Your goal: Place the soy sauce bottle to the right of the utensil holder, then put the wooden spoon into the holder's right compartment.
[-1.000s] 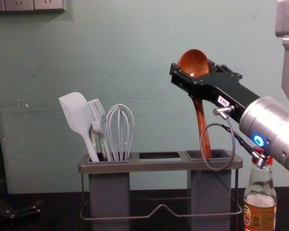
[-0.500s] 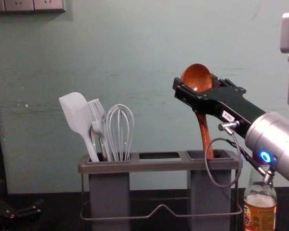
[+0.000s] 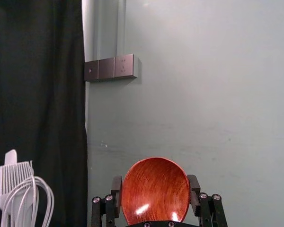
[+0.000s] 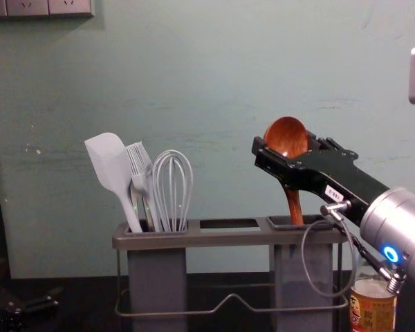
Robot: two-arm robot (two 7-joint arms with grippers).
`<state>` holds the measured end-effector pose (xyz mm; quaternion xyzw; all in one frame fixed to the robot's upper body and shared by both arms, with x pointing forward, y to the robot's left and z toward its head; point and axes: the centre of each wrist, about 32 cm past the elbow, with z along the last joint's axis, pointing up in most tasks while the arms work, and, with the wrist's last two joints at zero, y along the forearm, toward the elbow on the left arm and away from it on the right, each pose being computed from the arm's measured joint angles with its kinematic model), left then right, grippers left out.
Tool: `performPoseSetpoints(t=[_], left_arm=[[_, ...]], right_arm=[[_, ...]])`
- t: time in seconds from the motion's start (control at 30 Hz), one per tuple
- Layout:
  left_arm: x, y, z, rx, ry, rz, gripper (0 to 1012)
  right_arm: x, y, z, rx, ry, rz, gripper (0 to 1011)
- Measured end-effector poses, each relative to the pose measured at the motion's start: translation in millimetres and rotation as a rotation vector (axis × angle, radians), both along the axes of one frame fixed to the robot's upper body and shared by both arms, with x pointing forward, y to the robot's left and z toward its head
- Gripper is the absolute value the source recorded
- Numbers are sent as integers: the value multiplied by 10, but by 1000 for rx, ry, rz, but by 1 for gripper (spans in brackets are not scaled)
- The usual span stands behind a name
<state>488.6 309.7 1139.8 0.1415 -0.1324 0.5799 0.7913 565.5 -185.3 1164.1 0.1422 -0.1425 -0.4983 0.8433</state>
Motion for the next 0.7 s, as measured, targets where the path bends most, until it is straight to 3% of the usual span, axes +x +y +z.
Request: performPoseSetpoints(t=[0.7], left_arm=[[0, 0, 0, 0, 0, 0, 1005]], right_arm=[[-95, -43, -138, -2, 44, 3, 840]])
